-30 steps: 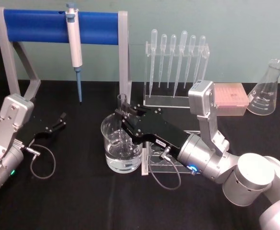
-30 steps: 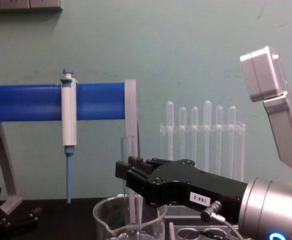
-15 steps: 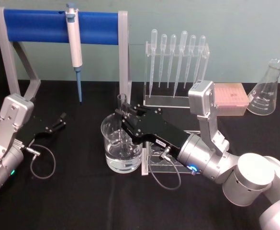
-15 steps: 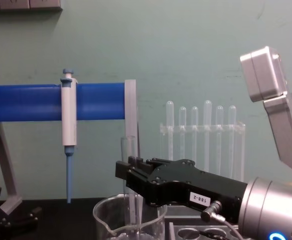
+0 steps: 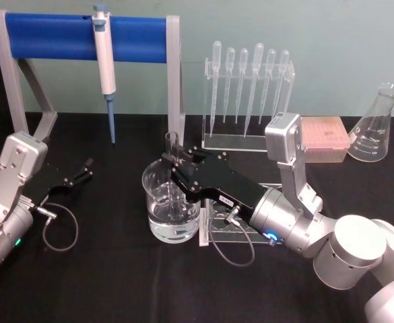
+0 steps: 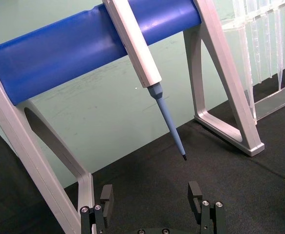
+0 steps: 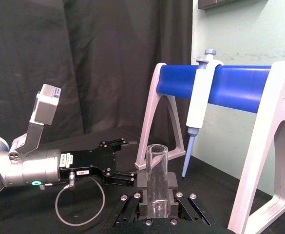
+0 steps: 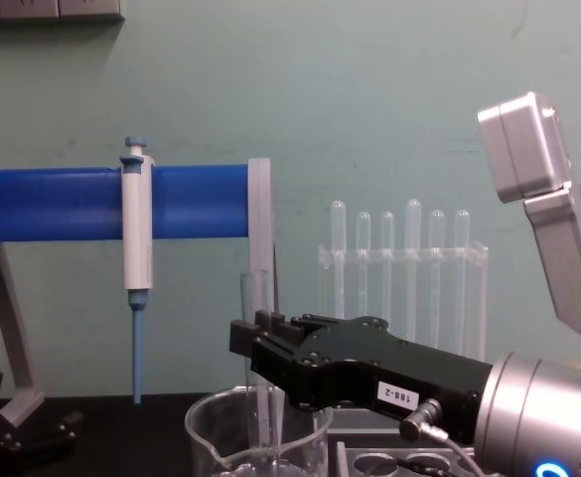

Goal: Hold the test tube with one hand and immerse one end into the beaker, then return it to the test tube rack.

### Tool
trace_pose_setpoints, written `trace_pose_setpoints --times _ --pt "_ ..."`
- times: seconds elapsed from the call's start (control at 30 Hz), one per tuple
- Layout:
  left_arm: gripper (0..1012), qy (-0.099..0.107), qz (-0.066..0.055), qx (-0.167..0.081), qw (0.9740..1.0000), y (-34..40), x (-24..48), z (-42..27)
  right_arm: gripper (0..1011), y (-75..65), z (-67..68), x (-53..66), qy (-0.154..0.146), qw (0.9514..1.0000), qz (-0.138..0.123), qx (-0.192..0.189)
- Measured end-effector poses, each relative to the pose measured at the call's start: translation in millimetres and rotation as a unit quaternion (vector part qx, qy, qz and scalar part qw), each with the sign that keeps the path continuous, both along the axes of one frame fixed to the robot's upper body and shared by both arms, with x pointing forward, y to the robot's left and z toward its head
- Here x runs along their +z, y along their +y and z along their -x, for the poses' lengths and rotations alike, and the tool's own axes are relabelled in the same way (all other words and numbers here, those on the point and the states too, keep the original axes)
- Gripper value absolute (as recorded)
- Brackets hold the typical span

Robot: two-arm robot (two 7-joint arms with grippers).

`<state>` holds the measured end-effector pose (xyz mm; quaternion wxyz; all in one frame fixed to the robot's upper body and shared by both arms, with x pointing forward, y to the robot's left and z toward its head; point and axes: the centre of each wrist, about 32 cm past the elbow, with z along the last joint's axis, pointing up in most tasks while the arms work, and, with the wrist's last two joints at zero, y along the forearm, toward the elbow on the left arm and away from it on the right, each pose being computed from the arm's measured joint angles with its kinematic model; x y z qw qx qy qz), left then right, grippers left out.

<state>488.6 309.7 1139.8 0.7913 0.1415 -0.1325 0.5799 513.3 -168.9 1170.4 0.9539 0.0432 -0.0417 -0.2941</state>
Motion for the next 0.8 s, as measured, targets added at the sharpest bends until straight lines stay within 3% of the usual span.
trace_pose_setpoints --times 0.8 --pt "1000 0.000 0.000 0.000 1.0000 0.0 0.0 0.0 224 0.0 0.0 0.0 0.000 1.0000 0.000 0.000"
